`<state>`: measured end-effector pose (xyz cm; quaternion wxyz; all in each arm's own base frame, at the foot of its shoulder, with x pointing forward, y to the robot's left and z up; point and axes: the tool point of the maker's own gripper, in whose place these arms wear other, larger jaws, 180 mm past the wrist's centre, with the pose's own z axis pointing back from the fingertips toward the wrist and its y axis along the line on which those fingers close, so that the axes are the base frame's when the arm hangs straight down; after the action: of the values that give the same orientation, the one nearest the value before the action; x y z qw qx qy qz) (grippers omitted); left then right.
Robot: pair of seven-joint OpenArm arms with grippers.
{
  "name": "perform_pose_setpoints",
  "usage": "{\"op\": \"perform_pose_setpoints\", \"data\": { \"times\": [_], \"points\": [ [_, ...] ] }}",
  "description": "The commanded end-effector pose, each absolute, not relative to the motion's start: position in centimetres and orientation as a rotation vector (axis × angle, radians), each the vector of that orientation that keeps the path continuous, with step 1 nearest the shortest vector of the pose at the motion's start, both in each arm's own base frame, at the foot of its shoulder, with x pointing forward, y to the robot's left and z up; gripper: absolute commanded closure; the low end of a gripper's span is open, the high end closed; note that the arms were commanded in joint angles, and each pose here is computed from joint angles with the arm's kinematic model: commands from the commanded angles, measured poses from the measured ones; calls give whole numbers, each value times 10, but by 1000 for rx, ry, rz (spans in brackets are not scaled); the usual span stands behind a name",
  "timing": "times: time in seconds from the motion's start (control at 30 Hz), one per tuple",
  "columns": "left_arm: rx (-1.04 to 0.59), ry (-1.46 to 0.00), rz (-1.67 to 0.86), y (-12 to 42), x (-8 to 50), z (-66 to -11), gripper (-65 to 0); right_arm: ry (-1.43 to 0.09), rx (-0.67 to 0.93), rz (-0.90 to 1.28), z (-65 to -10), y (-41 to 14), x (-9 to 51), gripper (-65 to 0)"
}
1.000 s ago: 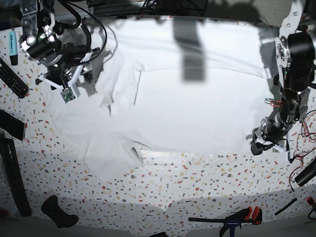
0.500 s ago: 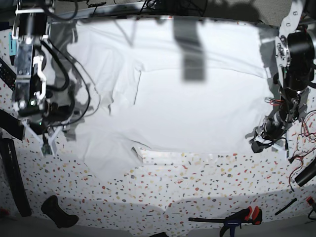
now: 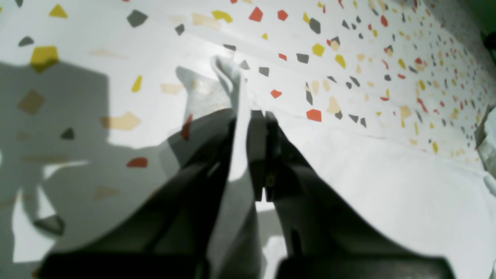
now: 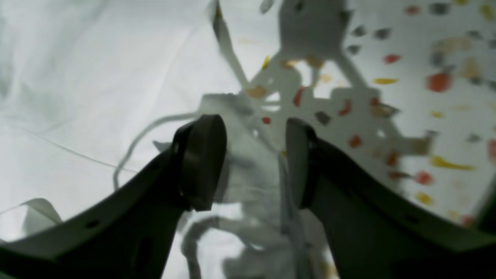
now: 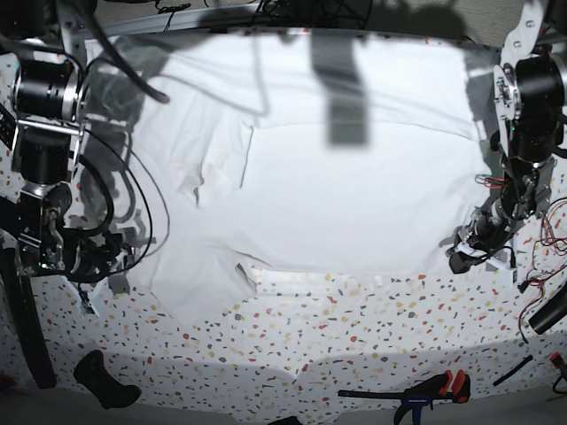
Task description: Fold the T-shirt properly
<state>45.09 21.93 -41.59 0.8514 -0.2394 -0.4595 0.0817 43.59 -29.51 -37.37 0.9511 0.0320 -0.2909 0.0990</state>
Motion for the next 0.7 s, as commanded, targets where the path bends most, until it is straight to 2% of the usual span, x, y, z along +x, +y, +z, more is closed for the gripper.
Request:
{"op": "perform_pose_setpoints", "data": {
  "times": [0.0,0.27,0.67],
  "points": [
    [-502,-1001,157,223,461,-401,0,-667,80,207,-351,-297,453,-284],
    [-502,-1000,157,223,461,-402,0,-680,202,179,-361,-263,455,-284],
    [-503,-978,151,222,459,-405,0,-648,152,252,-378,-241,456,-284]
  ]
}}
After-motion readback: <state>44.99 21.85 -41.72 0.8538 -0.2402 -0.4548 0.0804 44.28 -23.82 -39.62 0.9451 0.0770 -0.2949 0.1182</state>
